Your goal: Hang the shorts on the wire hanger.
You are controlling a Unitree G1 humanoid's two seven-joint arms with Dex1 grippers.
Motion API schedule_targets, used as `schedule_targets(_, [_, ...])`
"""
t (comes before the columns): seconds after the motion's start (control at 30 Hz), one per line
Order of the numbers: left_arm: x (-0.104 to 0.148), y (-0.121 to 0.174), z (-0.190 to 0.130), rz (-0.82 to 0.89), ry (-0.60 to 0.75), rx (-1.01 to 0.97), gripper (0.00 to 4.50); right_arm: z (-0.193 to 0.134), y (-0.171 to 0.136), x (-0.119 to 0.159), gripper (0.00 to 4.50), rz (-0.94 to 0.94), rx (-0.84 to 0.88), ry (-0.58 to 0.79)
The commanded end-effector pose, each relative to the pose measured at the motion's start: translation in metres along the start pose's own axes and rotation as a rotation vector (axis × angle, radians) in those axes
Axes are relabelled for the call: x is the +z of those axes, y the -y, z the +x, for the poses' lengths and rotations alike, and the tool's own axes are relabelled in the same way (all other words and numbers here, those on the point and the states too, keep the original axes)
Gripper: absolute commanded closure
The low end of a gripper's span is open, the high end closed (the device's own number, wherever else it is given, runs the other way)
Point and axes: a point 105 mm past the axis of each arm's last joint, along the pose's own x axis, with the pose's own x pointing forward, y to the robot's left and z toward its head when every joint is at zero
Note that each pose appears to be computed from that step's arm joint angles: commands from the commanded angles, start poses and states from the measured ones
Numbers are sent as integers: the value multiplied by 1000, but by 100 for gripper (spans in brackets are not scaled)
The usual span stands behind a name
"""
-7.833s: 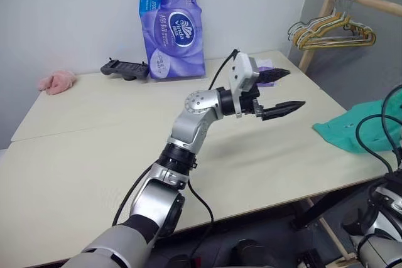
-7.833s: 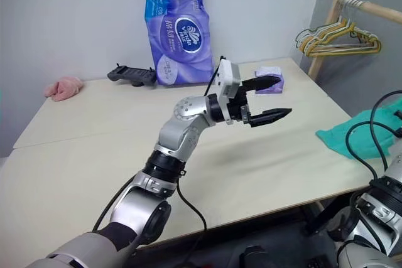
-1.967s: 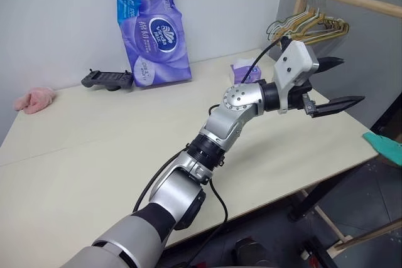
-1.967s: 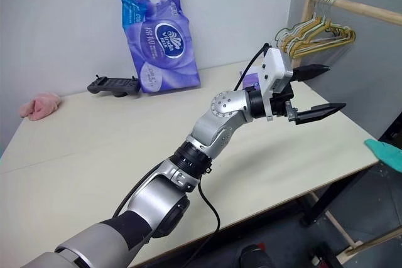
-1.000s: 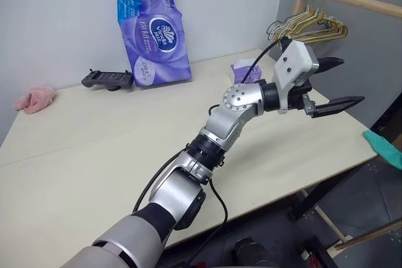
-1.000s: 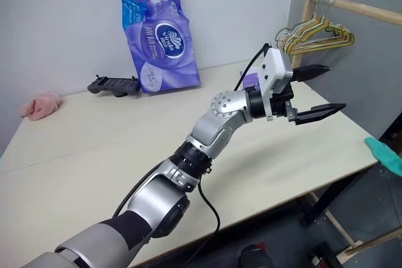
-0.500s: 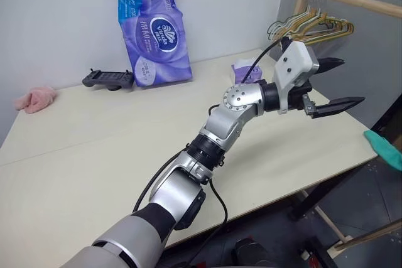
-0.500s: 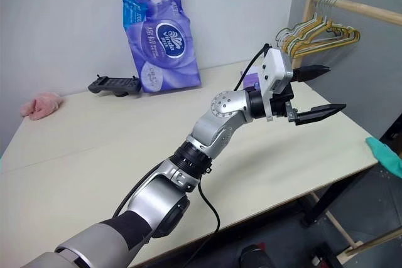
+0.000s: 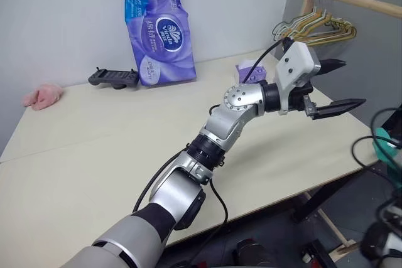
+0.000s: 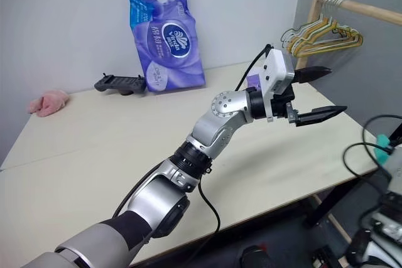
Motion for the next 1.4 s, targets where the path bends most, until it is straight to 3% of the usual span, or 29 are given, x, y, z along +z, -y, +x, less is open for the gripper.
schedule_targets(0.03, [16, 15, 17, -36, 105, -21, 0, -40, -34, 16, 6, -19, 107, 91])
schedule_targets(0.17, [4, -10, -3, -28, 41, 129, 0, -73, -94, 10, 6, -22, 377, 87])
schedule_targets(0.3, [-31, -48, -51, -33, -101, 414, 0, -92, -132, 15, 6, -94, 592, 222])
schedule_targets(0.47, [-76, -95, -167, -122, -278, 1011, 0, -89, -162, -5, 6, -199, 742, 314])
schedule_targets(0.53, [-89, -94, -214, -139, -356, 1181, 0, -91, -178, -16, 6, -213, 797, 320])
schedule_targets(0.63, [-97, -84, -260, -179, -409, 1339, 0, -101, -202, -26, 6, -229, 888, 354])
schedule_targets(0.7, [-97, -81, -270, -184, -425, 1374, 0, -104, -209, -29, 6, -212, 914, 353])
schedule_targets(0.77, [-86, -72, -308, -116, -438, 1501, 0, -115, -230, -40, 6, -234, 980, 364])
schedule_targets(0.87, [-51, -62, -358, -66, -347, 1678, 0, -122, -249, -56, 6, -221, 1027, 324])
schedule_targets(1.03, [-10, -57, -404, -39, -253, 1775, 0, -114, -256, -77, 6, -264, 1041, 265])
schedule_targets(1.13, [-7, -59, -397, -141, -198, 1641, 0, -109, -257, -88, 6, -292, 1050, 236])
schedule_targets(1.3, [-33, -63, -380, -188, -398, 1501, 0, -115, -270, -68, 6, -283, 1084, 300])
schedule_targets(1.4, [-57, -68, -339, -235, -517, 1284, 0, -119, -280, -36, 6, -269, 1086, 383])
